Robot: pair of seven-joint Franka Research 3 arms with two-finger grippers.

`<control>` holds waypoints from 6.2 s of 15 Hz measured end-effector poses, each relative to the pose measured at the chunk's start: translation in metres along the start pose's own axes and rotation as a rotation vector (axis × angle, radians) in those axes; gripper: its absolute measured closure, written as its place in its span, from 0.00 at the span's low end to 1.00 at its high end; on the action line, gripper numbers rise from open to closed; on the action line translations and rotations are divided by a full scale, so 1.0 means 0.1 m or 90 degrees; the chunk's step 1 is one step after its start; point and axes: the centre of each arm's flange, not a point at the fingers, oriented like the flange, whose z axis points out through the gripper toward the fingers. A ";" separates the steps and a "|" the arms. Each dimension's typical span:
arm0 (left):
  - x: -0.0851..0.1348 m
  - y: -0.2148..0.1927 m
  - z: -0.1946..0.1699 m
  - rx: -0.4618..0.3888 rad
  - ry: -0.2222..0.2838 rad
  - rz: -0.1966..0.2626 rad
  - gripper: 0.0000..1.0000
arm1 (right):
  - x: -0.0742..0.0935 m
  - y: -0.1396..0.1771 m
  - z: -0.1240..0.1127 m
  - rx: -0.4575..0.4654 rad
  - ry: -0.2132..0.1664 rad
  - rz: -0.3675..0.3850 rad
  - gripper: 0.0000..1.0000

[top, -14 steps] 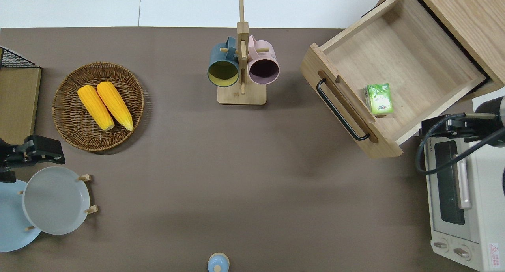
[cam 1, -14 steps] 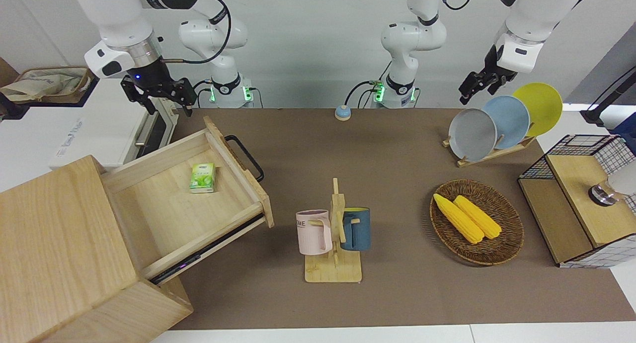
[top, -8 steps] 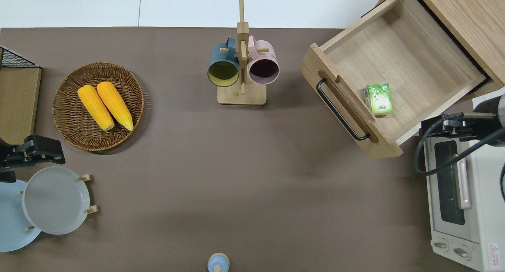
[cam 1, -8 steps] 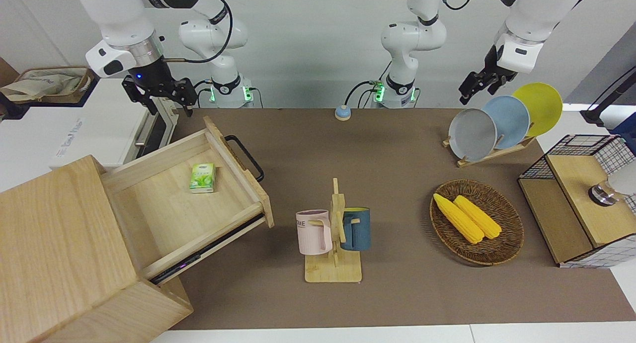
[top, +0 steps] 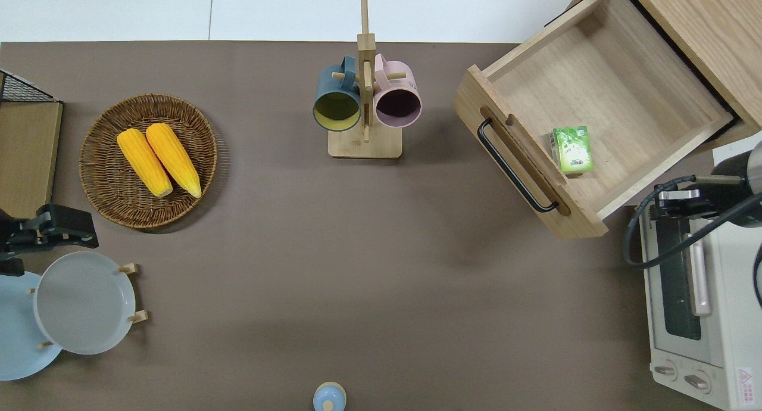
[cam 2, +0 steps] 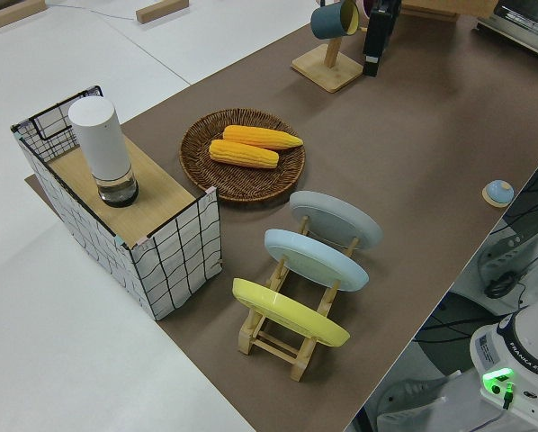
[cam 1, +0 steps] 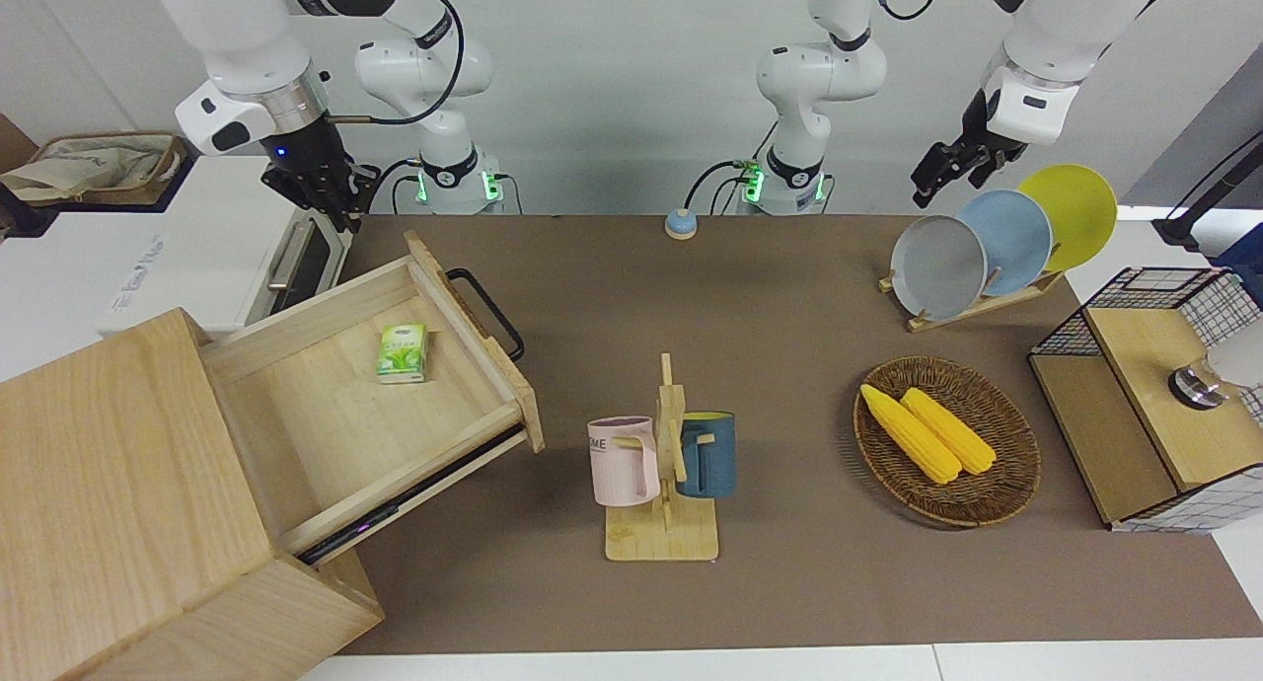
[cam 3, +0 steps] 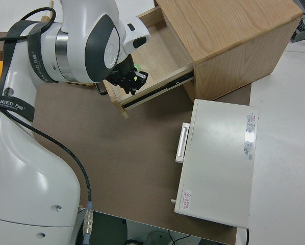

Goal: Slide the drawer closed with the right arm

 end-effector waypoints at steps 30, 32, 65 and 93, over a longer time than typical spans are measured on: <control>0.00 0.00 0.00 0.000 0.000 0.000 0.00 | -0.69 -2.38 0.73 -0.005 -0.013 0.408 0.99; 0.00 0.00 0.00 0.000 0.000 0.000 0.00 | -0.67 -2.39 0.76 0.010 -0.020 0.418 0.99; 0.00 0.00 0.00 0.000 0.000 0.000 0.00 | 0.40 -1.78 1.38 0.090 0.077 0.490 0.99; 0.00 0.00 0.00 0.000 0.000 0.000 0.00 | 1.54 0.11 1.22 0.078 0.237 0.480 0.99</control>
